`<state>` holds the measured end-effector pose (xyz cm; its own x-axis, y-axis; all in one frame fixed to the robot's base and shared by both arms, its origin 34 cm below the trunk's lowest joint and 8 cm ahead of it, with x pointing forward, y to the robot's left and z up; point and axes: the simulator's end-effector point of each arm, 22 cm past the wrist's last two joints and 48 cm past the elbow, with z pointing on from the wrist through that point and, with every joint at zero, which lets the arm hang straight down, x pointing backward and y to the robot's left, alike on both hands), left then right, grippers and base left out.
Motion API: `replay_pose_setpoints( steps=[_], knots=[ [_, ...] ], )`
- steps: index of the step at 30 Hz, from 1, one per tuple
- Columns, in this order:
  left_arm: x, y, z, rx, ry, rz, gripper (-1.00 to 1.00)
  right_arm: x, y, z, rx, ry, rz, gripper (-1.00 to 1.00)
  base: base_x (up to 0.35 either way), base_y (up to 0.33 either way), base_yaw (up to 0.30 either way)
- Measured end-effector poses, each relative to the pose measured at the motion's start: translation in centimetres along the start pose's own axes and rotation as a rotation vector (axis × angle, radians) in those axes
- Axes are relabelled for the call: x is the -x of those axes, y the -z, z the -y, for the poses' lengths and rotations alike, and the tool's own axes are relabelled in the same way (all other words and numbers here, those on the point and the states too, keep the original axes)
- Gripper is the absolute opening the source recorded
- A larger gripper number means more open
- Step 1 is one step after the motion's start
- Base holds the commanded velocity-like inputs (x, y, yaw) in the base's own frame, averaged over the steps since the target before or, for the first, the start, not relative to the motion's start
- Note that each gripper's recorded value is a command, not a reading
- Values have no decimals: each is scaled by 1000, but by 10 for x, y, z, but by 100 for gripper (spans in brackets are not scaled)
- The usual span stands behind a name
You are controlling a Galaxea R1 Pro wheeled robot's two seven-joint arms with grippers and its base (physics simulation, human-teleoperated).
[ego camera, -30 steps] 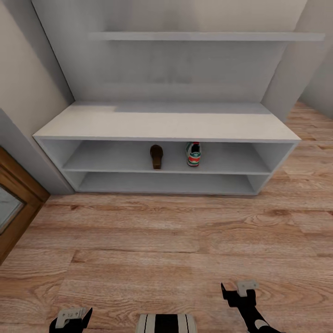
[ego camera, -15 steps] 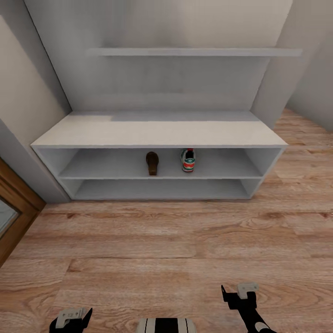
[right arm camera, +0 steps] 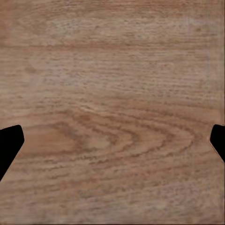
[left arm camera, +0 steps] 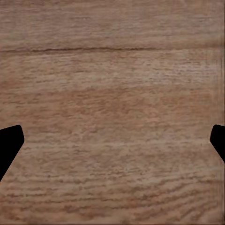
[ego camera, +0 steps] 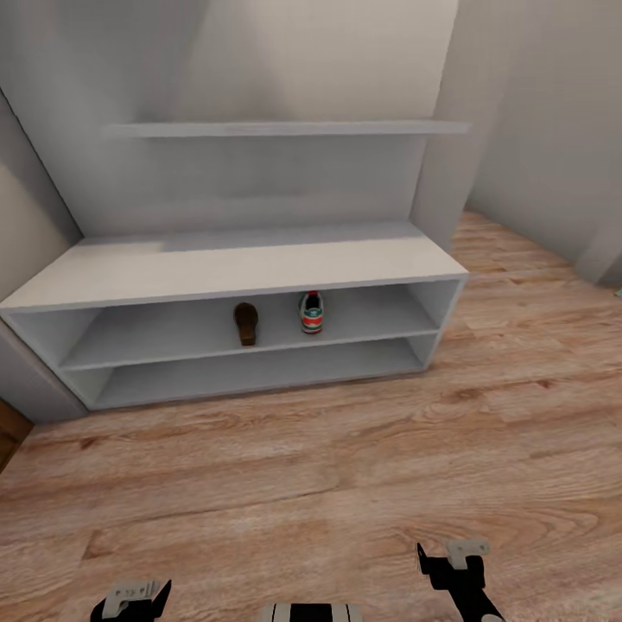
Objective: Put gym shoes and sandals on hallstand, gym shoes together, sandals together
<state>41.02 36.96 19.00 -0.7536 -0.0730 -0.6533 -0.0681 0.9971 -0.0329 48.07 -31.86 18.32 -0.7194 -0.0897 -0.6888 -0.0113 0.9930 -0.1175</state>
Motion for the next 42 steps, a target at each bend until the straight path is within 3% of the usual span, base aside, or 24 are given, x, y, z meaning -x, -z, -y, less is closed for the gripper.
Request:
replay_pose_setpoints(
  steps=[6, 10, 13, 26, 42],
  knots=[
    [12, 2, 0, 0, 0, 26, 100, 5, 5, 13, -40, -52, 12, 100, 0, 0, -300],
    [23, 4, -4, 23, -5, 69, 100, 8, 9, 26, -85, -112, 21, 100, 0, 0, -300],
    [28, 7, -8, 40, -7, 93, 100, 12, 11, 31, -107, -130, 28, 100, 0, 0, -300],
    [51, 13, -6, 44, -5, 149, 100, 30, 20, 28, -107, -146, 67, 100, 0, 0, -300],
    [81, 34, -4, 43, -5, 147, 100, 59, 40, 31, -105, -146, 63, 100, 0, 0, -300]
  ],
)
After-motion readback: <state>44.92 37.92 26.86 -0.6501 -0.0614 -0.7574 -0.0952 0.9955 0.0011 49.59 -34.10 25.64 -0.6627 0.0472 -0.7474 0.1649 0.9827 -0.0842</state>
